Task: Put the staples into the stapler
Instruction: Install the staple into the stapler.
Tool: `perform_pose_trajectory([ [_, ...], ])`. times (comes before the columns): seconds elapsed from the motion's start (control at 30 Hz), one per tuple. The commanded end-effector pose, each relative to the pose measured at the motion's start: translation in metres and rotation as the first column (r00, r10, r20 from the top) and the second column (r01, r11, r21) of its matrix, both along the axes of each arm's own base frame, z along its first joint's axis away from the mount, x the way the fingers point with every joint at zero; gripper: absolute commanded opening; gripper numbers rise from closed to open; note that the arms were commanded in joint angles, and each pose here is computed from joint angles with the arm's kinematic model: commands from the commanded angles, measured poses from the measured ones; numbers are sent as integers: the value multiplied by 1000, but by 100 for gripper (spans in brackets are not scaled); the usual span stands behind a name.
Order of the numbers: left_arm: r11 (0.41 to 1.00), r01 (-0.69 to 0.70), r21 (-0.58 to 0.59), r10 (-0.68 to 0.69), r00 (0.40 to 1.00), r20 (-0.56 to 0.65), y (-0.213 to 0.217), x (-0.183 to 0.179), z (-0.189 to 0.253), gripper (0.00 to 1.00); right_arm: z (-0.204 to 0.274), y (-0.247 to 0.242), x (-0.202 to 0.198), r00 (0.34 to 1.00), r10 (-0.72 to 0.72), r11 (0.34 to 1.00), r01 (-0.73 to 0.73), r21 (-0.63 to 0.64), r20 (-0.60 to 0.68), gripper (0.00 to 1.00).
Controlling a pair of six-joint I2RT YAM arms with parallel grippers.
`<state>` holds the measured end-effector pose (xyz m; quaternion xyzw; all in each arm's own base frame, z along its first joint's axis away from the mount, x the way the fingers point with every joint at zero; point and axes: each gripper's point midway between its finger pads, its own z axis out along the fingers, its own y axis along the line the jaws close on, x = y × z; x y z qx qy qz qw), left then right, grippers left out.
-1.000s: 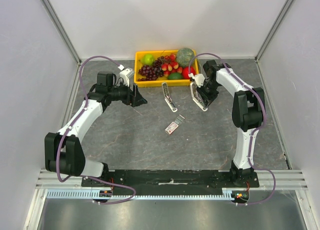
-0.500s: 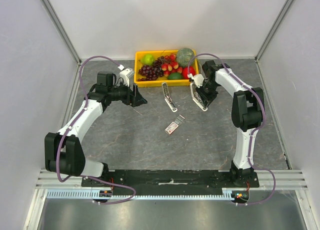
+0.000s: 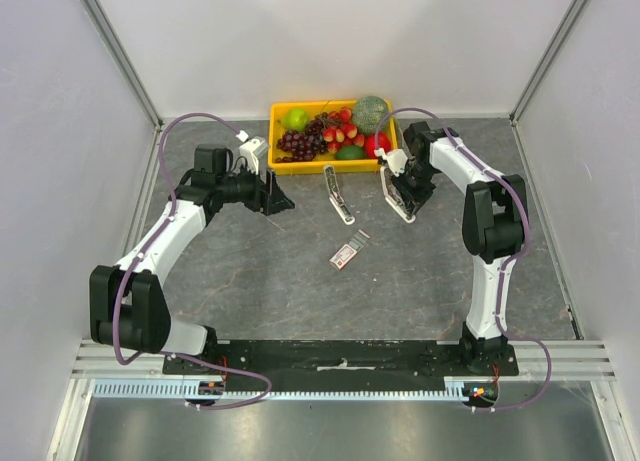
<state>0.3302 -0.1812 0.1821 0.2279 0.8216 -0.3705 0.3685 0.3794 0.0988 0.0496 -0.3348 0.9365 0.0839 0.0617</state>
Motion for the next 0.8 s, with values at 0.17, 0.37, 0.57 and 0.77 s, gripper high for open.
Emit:
perform_pose_trajectory([
  [0.17, 1000, 9, 4, -10, 997, 72, 2, 5, 9, 76, 25, 2, 15, 996, -19, 1000, 18, 6, 88, 4],
  [0.37, 1000, 9, 6, -9, 997, 74, 2, 5, 9, 76, 30, 3, 16, 995, -18, 1000, 17, 8, 103, 4],
  [0.57, 1000, 9, 5, -9, 997, 74, 3, 5, 9, 76, 35, 3, 18, 993, -19, 1000, 18, 14, 114, 4],
  [0.77, 1000, 10, 4, -10, 997, 74, 3, 5, 9, 76, 38, 0, 21, 992, -25, 1000, 24, 10, 126, 4],
])
